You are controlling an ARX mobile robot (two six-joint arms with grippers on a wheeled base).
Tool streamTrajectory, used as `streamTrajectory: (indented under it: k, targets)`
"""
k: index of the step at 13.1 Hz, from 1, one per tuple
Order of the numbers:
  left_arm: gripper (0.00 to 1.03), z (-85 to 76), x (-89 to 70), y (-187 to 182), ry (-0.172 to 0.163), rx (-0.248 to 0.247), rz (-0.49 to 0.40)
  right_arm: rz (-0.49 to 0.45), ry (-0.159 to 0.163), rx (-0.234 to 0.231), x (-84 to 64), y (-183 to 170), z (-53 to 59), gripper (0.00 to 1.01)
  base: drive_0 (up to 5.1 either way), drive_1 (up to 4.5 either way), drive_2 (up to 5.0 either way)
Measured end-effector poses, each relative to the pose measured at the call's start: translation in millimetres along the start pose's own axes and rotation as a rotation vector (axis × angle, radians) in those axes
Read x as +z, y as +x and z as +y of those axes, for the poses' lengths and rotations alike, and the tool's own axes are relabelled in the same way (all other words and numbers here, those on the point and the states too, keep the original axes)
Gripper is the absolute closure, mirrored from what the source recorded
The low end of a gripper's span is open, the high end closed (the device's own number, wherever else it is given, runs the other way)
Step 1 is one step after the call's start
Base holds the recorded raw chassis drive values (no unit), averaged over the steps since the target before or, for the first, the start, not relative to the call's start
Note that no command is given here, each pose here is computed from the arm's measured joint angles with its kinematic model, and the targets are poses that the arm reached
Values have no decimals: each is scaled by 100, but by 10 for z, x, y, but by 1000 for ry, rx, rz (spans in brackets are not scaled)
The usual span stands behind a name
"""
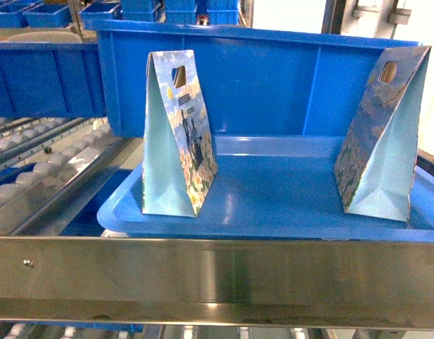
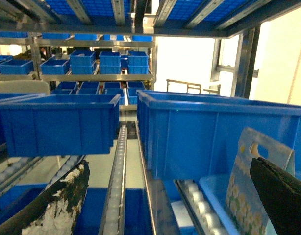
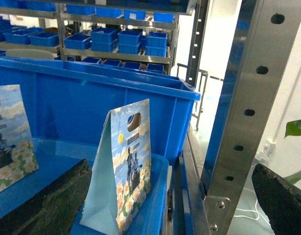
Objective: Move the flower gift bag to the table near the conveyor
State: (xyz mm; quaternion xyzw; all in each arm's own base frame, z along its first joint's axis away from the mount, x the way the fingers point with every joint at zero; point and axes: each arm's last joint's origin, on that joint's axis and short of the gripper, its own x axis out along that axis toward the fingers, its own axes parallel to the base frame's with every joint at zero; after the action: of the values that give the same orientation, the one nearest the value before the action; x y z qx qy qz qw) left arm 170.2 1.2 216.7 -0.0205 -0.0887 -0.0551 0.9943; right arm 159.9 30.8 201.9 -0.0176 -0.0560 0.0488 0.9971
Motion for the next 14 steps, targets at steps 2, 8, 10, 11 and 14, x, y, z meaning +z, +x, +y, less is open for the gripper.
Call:
streamTrajectory:
  k: [2,8,10,11,14]
  targets:
    - [5,-29,27,129,-10,-11,14,27,-4,-6,2,95,8,3,0,0,0]
    - [5,-33,-1,123,-24,-11,28,48,-10,17,76,446,73,3,0,0,0]
    - [5,-33,-1,123,-24,-12,28,100,0,22,76,777,142,3,0,0,0]
    - [5,-33,-1,123,-24,-11,27,97,2,23,102,943,171,3,0,0,0]
    - [5,-33,-1,123,-24,-11,28,156,-6,0,63,1382,166,3,0,0,0]
